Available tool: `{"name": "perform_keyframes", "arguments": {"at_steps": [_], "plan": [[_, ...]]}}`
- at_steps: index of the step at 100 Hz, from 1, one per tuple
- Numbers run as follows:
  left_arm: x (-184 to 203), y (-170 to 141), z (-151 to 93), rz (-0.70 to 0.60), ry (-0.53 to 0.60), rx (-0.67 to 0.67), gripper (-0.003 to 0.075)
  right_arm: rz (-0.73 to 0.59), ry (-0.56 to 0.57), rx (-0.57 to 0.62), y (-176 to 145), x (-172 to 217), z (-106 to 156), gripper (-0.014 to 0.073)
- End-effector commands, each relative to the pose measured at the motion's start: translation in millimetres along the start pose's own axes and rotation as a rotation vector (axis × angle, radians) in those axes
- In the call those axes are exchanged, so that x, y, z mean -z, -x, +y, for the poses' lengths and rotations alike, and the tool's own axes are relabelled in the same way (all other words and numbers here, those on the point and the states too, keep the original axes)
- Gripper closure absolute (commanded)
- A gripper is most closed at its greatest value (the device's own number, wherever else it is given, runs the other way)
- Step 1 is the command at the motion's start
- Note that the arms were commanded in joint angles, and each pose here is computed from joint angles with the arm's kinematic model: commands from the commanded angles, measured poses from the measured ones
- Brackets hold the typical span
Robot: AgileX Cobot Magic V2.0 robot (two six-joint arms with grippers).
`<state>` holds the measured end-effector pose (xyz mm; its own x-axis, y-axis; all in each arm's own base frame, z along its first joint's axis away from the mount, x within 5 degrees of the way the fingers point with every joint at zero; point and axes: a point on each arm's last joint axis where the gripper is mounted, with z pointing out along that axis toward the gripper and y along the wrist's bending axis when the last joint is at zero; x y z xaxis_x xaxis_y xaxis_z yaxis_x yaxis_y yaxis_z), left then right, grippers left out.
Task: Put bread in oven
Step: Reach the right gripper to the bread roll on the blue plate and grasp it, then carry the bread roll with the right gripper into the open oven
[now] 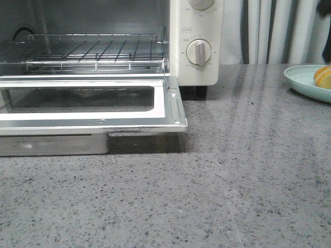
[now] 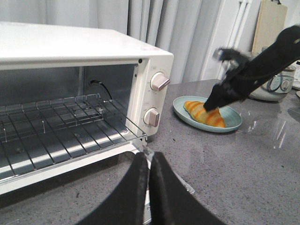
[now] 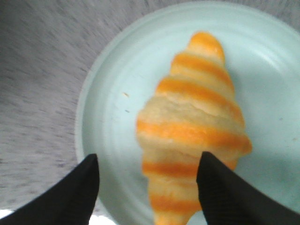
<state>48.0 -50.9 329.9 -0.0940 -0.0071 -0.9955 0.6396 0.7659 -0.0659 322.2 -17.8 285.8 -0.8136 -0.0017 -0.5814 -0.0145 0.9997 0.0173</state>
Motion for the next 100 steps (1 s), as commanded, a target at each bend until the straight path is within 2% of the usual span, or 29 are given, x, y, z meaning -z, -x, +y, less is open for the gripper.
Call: {"name": "perform_keyframes", "arguments": {"at_steps": [1,7,12,21,32,43,50,57,68,75,83,100], "plan": [[3,14,1,-0.066,0.022,0.005,0.0742,-0.055,-0.028,0.017,12,-6,-6,0.0184],[3,14,1,-0.066,0.022,0.005,0.0742,-0.017,-0.025,-0.005,10,-20,-6,0.0200],[3,14,1,-0.066,0.022,0.005,0.0742,0.001,-0.027,-0.035,8,-28,-7,0.0249],[3,14,1,-0.064,0.021,0.005,0.0742,0.016,-0.026,-0.060,7,-35,-8,0.0411],[3,14,0,-0.063,0.020,0.005,0.0742,0.018,-0.027,-0.060,7,-36,-8,0.0668],[3,14,0,-0.063,0.020,0.005,0.0742,0.003,-0.028,-0.058,8,-31,-7,0.0660],[3,14,0,-0.063,0.020,0.005,0.0742,-0.078,-0.033,-0.055,15,-13,-7,0.0660],[3,14,0,-0.062,0.019,0.005,0.0742,-0.229,-0.034,-0.050,26,19,-3,0.0660],[3,14,0,-0.062,0.019,0.005,0.0742,-0.505,-0.020,-0.015,42,92,11,0.0660],[3,14,0,-0.063,0.021,-0.005,0.0742,-0.666,0.017,0.039,50,142,28,0.0660],[3,14,0,-0.063,0.021,-0.007,0.0742,-0.791,0.081,0.118,53,186,51,0.0660],[3,15,1,-0.075,0.031,-0.009,0.0742,-0.954,0.318,0.366,48,246,122,0.0661]]}}
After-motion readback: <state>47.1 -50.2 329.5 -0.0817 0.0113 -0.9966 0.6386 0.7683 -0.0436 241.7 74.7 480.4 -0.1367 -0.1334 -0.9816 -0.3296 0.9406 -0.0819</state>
